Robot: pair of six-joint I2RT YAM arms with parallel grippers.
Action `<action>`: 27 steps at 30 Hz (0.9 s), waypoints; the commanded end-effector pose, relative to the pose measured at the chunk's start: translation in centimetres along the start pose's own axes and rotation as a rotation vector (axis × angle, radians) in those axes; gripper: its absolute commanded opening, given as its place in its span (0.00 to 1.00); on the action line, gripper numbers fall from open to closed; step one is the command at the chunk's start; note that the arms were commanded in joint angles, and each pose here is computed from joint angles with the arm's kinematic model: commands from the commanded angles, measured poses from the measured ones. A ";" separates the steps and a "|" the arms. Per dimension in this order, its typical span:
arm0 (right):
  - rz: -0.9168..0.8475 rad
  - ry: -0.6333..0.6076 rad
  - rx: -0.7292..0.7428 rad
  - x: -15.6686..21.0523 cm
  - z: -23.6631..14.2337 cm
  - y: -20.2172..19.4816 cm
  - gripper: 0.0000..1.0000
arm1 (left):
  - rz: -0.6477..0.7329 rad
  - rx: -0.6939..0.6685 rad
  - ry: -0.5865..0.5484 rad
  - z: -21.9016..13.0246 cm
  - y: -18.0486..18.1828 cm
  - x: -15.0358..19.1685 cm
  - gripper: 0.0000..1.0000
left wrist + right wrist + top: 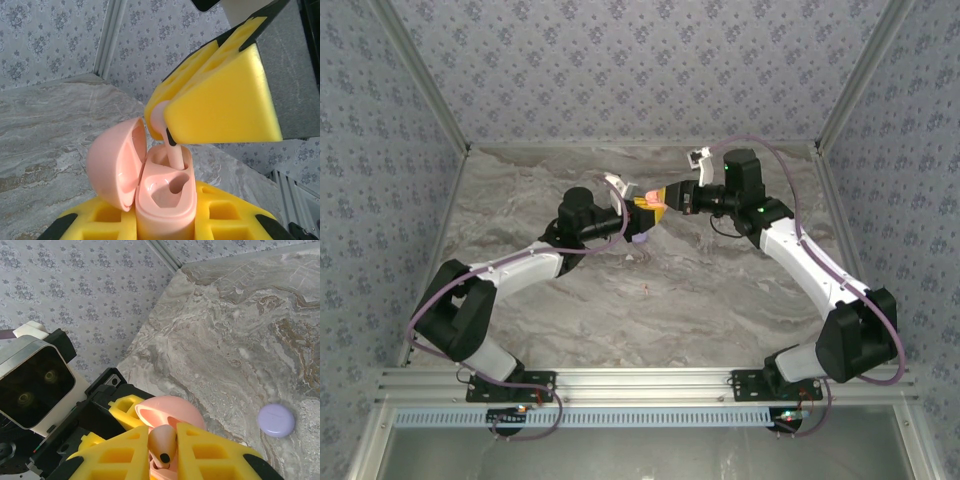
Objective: Insert the wireless bluetooth earbuds into the charging case
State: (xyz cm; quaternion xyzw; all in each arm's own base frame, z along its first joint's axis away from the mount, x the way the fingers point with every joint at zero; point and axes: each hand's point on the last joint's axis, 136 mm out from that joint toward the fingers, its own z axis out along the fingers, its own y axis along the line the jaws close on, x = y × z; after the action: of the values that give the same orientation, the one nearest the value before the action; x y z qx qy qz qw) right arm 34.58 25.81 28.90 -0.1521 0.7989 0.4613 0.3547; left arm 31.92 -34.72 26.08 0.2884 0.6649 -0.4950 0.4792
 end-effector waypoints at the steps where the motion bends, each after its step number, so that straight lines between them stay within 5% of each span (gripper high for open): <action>1: -0.013 0.035 0.012 1.1 0.0 -0.1 0.20 | 0.048 0.036 -0.081 -0.3 -1.9 -3.4 0.00; 9: -0.035 0.070 0.031 1.6 -0.5 0.0 0.27 | 0.064 0.047 -0.073 -0.4 -2.2 -3.6 0.00; 19: -0.070 0.036 0.053 0.2 -1.6 1.0 0.47 | 0.082 0.035 -0.042 -0.6 -2.3 -3.0 0.00; 27: -0.105 0.005 0.178 -0.4 -3.3 0.0 0.52 | 0.090 -0.027 0.000 -1.0 -1.2 -2.3 0.00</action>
State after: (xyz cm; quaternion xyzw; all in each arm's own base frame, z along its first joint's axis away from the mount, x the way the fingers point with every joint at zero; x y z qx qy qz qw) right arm 33.53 24.07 28.94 -0.1645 0.8242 0.4015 0.3640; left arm 31.23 -34.28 26.02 0.3032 0.6741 -0.4760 0.4766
